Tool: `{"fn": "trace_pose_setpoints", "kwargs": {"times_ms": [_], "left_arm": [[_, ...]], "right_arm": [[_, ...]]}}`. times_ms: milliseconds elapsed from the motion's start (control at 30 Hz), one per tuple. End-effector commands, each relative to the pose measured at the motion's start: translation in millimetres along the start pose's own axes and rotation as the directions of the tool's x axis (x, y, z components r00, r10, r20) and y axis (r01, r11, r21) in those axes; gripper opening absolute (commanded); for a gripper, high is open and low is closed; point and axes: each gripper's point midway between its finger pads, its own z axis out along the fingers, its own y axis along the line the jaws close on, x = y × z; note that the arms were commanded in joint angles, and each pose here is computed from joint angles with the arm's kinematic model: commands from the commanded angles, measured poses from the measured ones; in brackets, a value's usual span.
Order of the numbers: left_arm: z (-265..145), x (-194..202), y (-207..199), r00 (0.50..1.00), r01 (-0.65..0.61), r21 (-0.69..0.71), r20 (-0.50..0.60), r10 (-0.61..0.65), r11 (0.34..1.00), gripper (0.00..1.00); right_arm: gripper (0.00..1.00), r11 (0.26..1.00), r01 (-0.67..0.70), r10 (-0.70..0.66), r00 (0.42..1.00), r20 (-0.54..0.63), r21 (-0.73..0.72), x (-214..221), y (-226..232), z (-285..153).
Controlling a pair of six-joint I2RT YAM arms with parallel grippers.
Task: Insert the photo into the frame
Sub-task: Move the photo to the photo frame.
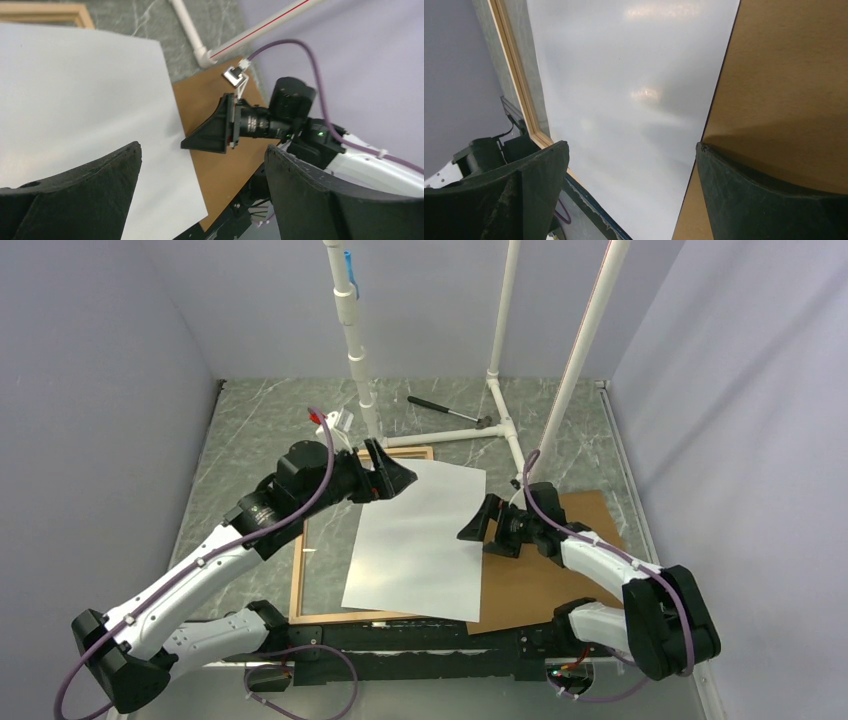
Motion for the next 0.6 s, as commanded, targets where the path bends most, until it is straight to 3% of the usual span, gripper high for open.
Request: {"fn": "trace_pose_setpoints", "kwargs": {"times_ms": [0, 167, 333, 567], "left_arm": [[-4.5, -1.4, -2.4, 0.999, 0.024, 0.033, 0.024, -0.025, 0.999, 0.95], [1.0, 10.1, 7.6, 0.999, 0.032, 0.011, -0.006, -0.032, 0.999, 0.95], [5.5, 15.7, 14.5, 0.999, 0.029, -0.021, -0.032, -0.029, 0.999, 0.95], [7.7, 19.4, 18.6, 0.999, 0.027, -0.030, -0.041, -0.028, 0.999, 0.94]], "right_arm": [[0.99, 1.000, 0.024, -0.024, 0.999, 0.030, -0.005, -7.6, 17.4, 8.4], [0.99, 0.998, 0.062, -0.063, 0.996, 0.062, 0.008, -13.6, 29.4, 5.6], [1.00, 0.993, 0.024, -0.037, 0.993, 0.110, 0.116, -16.0, 7.9, -7.3], [0.97, 0.998, -0.058, 0.056, 0.996, 0.075, 0.015, -3.8, -4.8, -4.3]]}}
